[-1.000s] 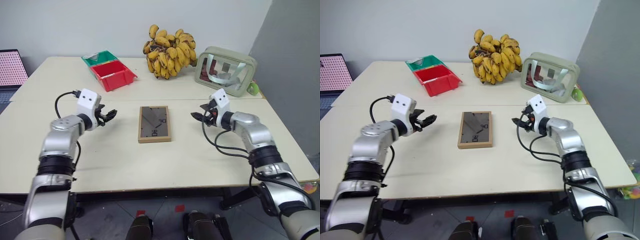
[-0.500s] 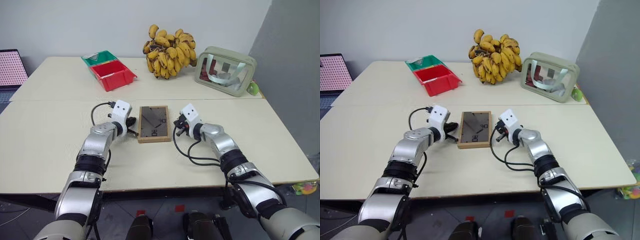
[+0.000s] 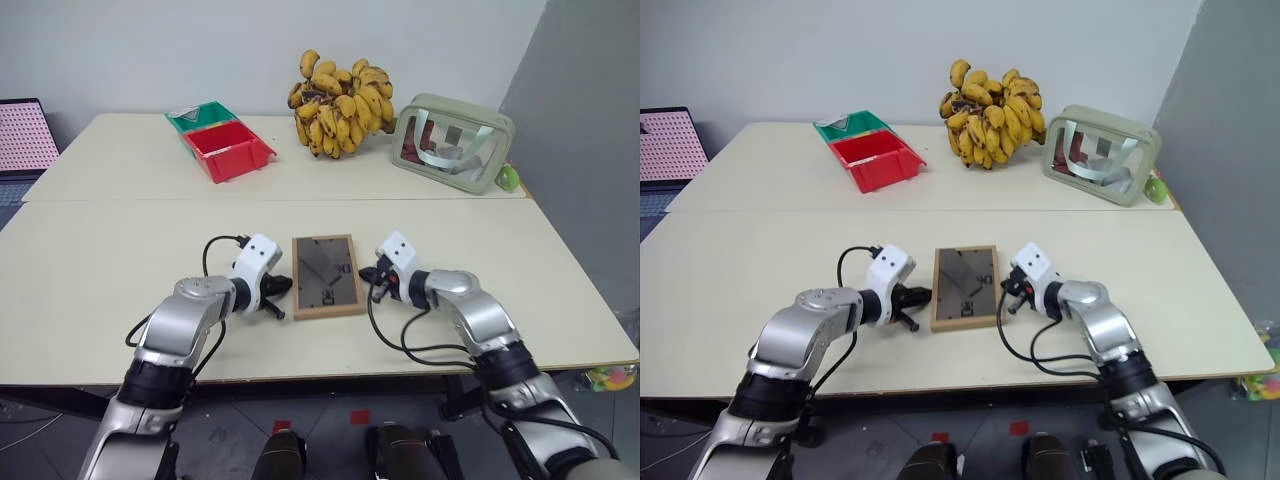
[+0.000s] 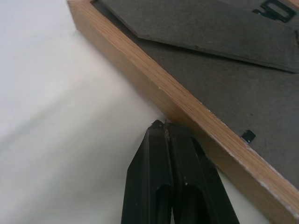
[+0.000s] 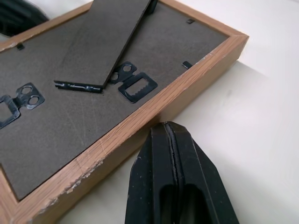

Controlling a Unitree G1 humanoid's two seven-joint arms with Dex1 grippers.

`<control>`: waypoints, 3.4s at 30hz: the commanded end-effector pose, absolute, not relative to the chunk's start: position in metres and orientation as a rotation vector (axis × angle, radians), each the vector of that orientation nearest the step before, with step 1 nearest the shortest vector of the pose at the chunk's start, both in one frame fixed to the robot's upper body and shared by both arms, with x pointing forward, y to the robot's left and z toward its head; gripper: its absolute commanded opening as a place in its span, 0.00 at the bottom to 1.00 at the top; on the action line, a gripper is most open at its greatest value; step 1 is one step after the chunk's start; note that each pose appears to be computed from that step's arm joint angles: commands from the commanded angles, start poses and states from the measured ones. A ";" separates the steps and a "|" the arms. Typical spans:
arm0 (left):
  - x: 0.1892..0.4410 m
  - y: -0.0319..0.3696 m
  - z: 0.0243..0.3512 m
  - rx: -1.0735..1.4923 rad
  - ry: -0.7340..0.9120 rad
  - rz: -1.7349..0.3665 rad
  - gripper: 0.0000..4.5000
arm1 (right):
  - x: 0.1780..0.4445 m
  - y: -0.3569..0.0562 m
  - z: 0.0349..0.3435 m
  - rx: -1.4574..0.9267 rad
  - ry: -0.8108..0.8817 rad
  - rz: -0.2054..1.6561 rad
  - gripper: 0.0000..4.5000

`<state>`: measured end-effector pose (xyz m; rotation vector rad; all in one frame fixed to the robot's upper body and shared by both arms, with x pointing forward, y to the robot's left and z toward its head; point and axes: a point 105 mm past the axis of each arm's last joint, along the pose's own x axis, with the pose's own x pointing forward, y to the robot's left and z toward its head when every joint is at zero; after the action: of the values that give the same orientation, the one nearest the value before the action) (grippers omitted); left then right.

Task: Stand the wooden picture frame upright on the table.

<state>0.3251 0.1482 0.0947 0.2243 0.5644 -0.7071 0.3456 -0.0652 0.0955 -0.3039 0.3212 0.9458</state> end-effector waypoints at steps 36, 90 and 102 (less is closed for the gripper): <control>0.291 0.113 0.066 -0.798 0.847 -0.857 1.00 | 0.335 -0.033 0.080 -0.384 0.275 0.978 0.00; 0.294 0.119 0.159 -0.442 0.523 -1.096 0.28 | 0.293 -0.026 0.221 0.026 0.207 1.461 0.89; 0.270 0.123 0.157 -0.679 0.668 -1.158 0.28 | 0.312 -0.126 0.215 -0.478 -0.046 1.136 0.89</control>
<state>0.2749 0.1190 0.1459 -0.6323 0.6782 -1.1205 0.3110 -0.1081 0.2081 -0.1675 0.1608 1.1990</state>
